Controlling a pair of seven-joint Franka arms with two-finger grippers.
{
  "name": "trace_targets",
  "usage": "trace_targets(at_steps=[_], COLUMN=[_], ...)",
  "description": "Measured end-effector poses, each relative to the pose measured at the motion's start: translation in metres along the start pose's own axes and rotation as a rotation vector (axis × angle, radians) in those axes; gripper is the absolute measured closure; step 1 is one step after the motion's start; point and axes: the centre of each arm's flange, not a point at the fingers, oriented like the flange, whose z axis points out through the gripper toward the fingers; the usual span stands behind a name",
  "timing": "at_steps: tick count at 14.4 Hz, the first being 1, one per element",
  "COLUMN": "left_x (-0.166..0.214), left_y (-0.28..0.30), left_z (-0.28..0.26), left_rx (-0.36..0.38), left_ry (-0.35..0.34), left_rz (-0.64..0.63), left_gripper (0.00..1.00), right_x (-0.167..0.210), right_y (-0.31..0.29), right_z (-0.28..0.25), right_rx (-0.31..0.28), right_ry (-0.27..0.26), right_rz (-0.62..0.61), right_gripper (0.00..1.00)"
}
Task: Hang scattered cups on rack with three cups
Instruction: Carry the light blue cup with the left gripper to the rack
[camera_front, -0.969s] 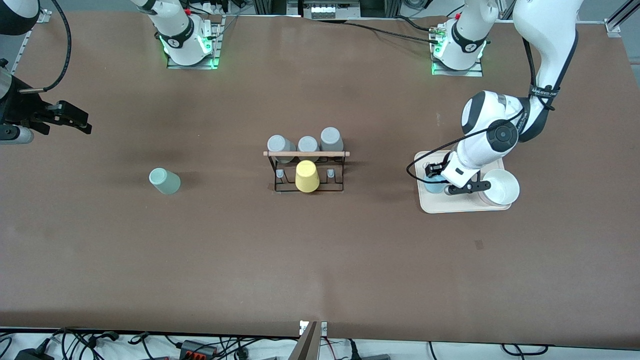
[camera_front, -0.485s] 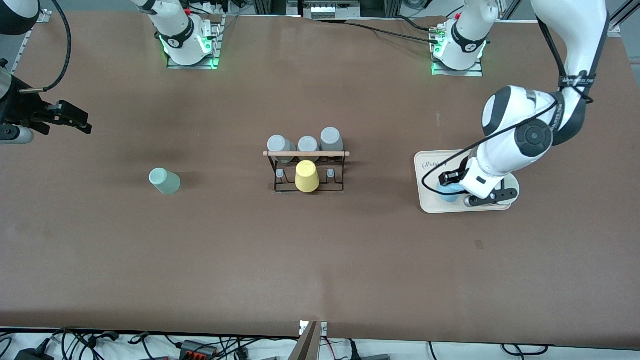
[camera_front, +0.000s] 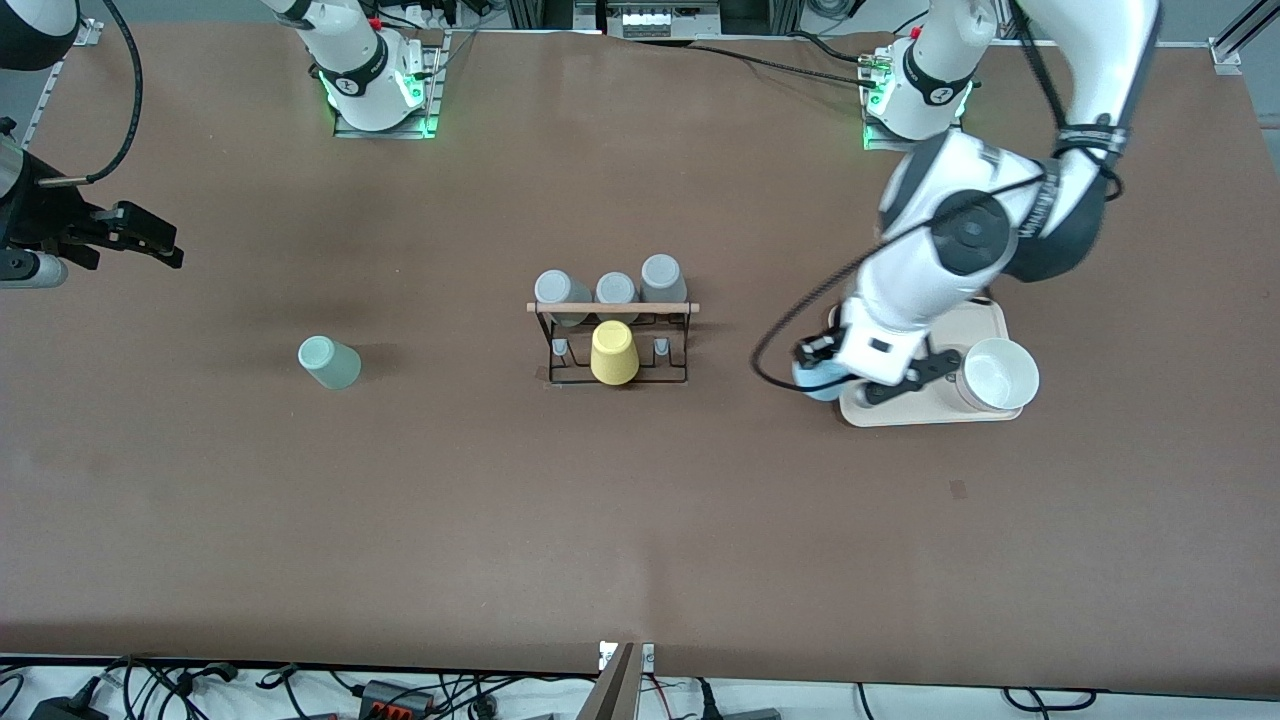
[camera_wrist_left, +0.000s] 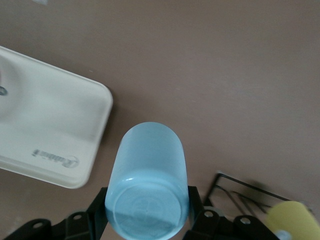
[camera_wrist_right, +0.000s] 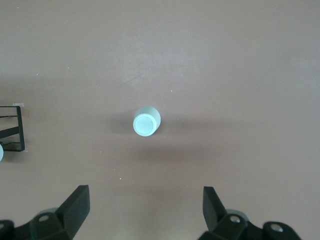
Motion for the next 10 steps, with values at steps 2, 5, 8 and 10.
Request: trace_targets(at_steps=[2, 5, 8, 10], left_x=[-0.023, -0.057, -0.075, -0.083], left_y=[0.039, 0.081, 0.112, 0.124], left_z=[0.001, 0.015, 0.021, 0.028], left_rx=[-0.02, -0.027, -0.049, -0.05], left_ry=[0.0, -0.015, -0.02, -0.028], left_rz=[-0.029, -0.082, -0.112, -0.116], left_gripper=[0.34, 0.34, 0.34, 0.34], right_x=[0.0, 0.0, 0.0, 0.0], right_y=[0.0, 0.0, 0.0, 0.0], right_z=[0.0, 0.0, 0.0, 0.0], right_rx=[0.0, 0.0, 0.0, 0.0], right_ry=[0.0, 0.0, 0.0, 0.0], right_rz=[0.0, 0.0, 0.0, 0.0], right_gripper=[0.0, 0.0, 0.0, 0.0])
